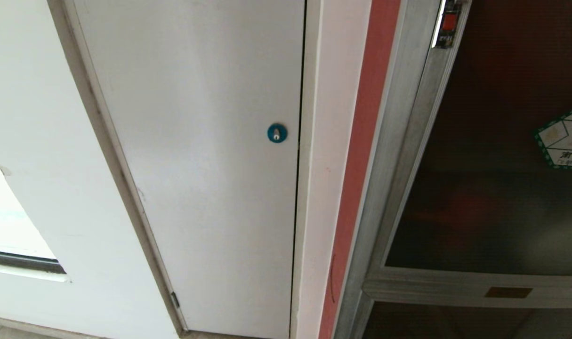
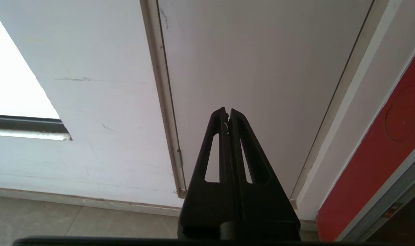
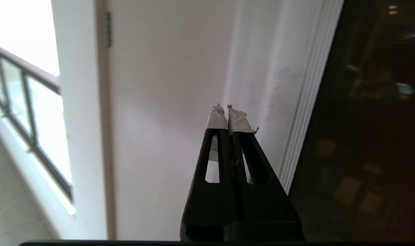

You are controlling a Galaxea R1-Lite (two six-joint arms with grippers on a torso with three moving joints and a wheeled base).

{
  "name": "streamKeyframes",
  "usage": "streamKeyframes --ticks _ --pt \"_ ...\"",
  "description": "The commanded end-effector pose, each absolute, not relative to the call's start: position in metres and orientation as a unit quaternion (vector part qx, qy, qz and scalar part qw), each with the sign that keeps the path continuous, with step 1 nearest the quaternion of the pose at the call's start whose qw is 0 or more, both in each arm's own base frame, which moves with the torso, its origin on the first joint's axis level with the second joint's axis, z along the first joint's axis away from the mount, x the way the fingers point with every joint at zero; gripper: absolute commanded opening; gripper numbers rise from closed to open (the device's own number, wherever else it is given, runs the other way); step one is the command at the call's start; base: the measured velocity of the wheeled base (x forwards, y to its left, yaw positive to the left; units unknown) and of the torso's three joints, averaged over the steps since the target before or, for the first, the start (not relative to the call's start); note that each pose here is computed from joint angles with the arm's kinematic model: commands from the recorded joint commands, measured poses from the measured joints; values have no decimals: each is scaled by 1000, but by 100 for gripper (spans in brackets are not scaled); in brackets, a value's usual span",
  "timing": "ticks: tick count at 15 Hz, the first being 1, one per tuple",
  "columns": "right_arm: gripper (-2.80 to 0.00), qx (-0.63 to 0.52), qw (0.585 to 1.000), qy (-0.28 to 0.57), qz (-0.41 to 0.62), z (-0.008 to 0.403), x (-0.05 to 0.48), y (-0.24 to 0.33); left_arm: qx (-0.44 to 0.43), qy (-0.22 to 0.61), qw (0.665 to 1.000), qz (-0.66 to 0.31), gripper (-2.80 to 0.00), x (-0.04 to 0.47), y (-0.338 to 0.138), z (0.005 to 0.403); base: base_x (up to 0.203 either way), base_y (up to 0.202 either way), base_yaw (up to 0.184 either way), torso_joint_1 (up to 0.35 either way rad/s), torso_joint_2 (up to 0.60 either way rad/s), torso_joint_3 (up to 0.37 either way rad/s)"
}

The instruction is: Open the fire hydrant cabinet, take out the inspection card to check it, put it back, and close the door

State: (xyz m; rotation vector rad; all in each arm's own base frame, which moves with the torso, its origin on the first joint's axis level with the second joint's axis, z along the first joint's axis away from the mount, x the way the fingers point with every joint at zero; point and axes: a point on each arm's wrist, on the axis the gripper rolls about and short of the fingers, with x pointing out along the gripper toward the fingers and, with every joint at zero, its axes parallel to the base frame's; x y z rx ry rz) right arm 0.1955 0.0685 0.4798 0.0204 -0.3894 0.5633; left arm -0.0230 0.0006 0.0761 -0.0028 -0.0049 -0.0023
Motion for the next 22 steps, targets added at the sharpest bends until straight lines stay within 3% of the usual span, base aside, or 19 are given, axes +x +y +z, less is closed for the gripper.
streamKeyframes --ticks 1,16,22 --pt "-280 12 947 -181 266 472 218 75 -2 -2 1000 -1 -280 -23 1 76 0 0 0 0 0 0" --pt "-280 23 973 -168 155 455 264 73 -2 -2 1000 -1 -280 -23 1 76 0 0 0 0 0 0" --pt "-280 25 972 -179 152 462 249 70 -2 -2 1000 -1 -280 -23 1 76 0 0 0 0 0 0"
